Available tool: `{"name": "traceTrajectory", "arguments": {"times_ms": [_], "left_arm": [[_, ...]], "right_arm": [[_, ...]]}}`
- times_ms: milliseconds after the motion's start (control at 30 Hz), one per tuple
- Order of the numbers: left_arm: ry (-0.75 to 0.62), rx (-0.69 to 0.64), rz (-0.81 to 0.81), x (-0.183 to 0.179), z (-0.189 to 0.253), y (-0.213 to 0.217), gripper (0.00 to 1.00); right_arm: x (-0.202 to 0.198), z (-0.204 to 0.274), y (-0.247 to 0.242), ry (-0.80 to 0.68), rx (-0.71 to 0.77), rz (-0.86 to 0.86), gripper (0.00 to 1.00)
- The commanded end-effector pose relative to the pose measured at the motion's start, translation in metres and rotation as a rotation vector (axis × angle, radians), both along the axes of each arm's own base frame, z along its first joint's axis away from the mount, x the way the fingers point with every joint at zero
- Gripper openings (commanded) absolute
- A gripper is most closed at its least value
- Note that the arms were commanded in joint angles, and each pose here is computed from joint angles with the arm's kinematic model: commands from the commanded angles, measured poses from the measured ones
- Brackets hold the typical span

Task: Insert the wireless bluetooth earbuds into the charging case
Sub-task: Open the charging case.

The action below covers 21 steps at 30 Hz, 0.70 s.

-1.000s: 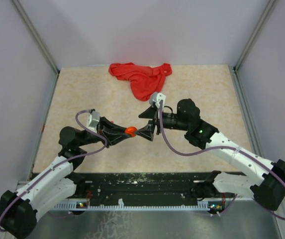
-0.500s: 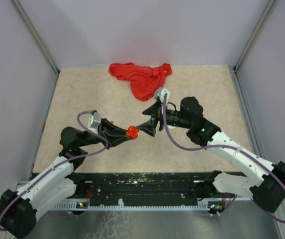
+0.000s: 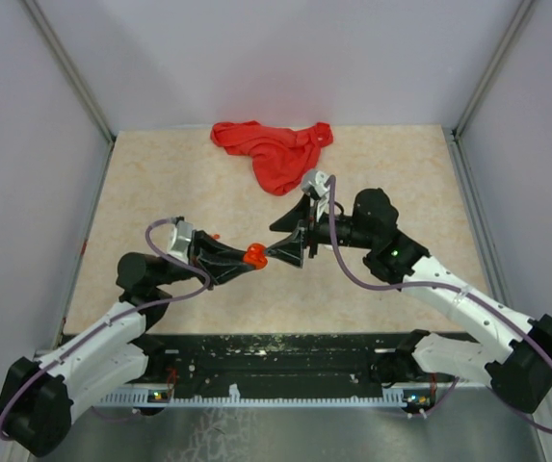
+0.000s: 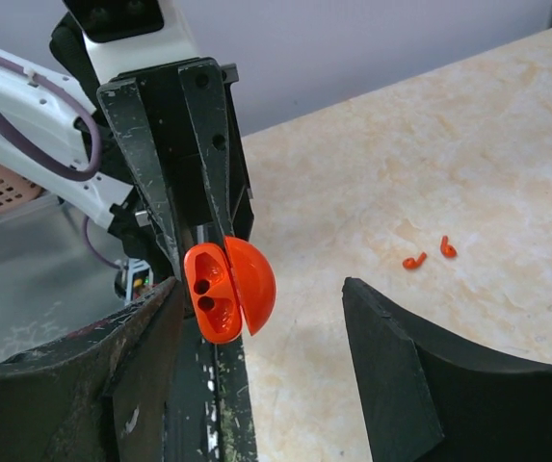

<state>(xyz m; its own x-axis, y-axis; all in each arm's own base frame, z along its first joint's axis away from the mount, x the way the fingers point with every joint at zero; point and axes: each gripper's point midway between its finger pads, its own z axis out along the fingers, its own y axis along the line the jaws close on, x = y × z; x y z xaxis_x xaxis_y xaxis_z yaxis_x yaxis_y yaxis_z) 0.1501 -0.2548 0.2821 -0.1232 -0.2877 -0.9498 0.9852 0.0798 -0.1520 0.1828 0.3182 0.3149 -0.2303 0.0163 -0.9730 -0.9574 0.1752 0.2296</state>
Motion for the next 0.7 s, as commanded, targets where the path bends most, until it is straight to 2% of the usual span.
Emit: {"name": "traceTrajectory", "arguments": {"times_ms": [0, 667], "left_arm": [[-0.064, -0.053, -0.032, -0.011, 0.015, 0.001, 0.01], [-0.072, -0.074, -0.060, -0.017, 0.022, -0.004, 0.01]], "right_arm": [[-0.005, 0.011, 0.005, -0.012, 0.063, 0.059, 0.66], [-0.013, 0.009, 0.017, -0.021, 0.087, 0.139, 0.45]]}}
